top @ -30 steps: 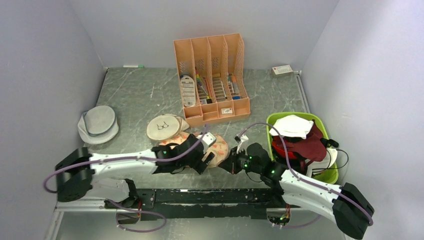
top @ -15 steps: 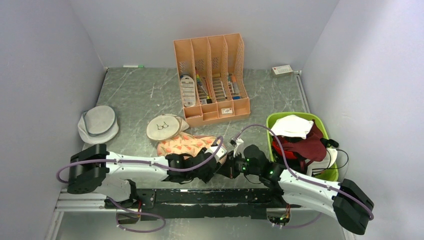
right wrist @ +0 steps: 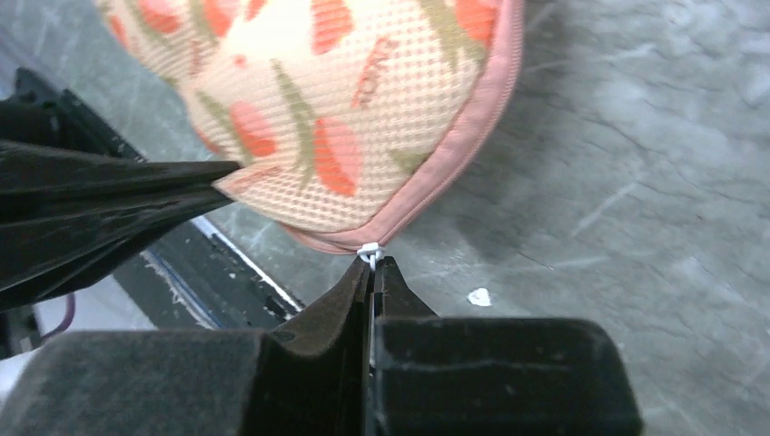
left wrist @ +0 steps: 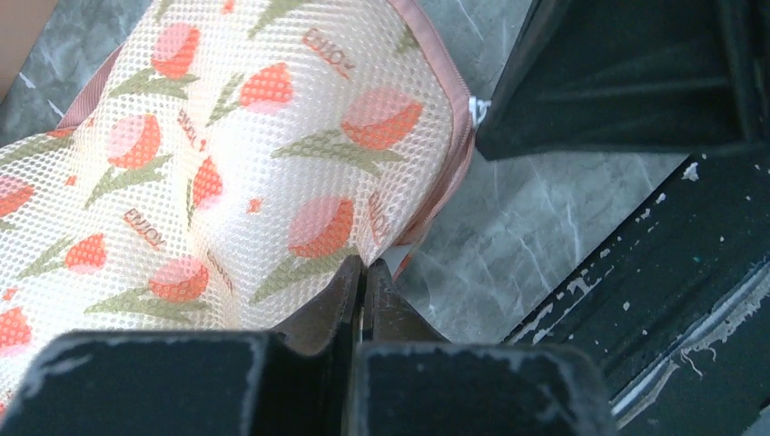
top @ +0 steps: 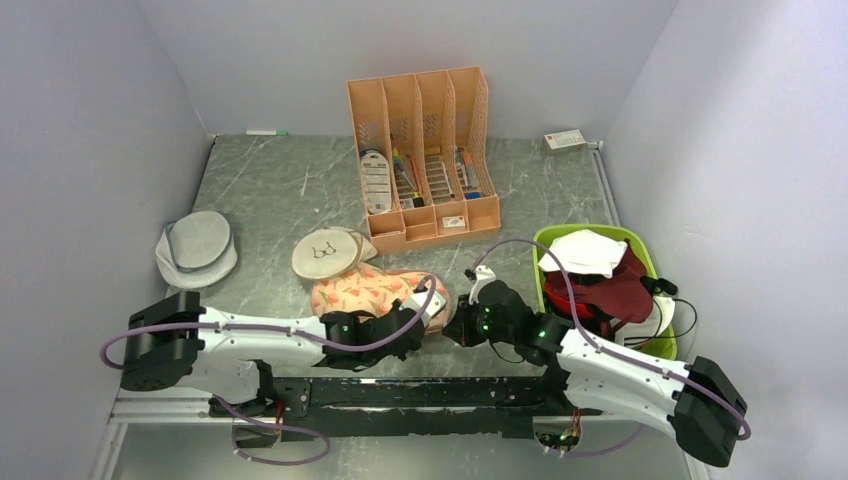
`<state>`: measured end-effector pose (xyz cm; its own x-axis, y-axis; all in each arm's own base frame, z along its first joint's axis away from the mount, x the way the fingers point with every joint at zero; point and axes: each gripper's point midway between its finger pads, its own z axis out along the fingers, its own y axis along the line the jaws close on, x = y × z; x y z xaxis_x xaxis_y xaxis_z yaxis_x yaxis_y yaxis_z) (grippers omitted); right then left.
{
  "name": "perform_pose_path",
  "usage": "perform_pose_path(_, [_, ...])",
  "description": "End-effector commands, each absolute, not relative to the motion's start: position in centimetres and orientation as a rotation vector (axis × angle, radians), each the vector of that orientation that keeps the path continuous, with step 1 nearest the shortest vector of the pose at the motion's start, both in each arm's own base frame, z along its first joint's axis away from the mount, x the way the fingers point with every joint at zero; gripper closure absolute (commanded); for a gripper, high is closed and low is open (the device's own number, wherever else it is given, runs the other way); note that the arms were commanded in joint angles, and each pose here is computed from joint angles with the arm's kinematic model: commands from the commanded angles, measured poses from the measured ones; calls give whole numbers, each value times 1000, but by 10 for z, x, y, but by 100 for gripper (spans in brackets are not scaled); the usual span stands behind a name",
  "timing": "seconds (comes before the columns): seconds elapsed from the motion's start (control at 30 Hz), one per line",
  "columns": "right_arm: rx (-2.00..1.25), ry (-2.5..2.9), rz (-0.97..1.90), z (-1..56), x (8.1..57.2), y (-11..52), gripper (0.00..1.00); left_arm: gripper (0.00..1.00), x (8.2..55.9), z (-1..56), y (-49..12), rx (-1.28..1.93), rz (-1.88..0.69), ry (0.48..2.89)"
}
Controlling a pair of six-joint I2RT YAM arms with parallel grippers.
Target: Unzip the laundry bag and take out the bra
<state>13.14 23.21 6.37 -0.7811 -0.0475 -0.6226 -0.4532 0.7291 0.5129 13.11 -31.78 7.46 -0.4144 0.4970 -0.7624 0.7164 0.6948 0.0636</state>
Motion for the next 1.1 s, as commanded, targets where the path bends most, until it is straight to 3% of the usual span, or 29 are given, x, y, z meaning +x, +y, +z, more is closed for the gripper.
perform_pose_path(0.0, [-211, 2478, 613, 38, 140, 195, 100, 93, 132, 78, -303, 922, -338, 2076])
perform_pose_path(0.17, [-70, 2334, 495, 54, 184, 187, 100, 93, 120, 81, -305, 1012, -410, 2035])
perform_pose_path(0.3, [-201, 2055, 410, 71, 249, 188, 100, 93, 115, 76, -303, 1022, -448, 2028])
perform_pose_path(0.5, [-320, 1836, 430, 105, 279, 201, 100, 93, 110, 61, -306, 1005, -489, 2043])
perform_pose_path(0.73, [-317, 2122, 715, 85, 202, 215, 100, 93, 133, 43, -313, 864, -495, 2127])
perform_pose_path(0.97, [-493, 2269, 951, 60, 111, 234, 100, 93, 175, 48, -281, 639, -280, 2239])
perform_pose_path(1.03, [-589, 2283, 1004, 60, 94, 246, 100, 89, 171, 52, -259, 558, -209, 2290])
perform_pose_path(1.07, [-641, 2290, 1020, 59, 87, 252, 100, 83, 165, 52, -243, 532, -170, 2331])
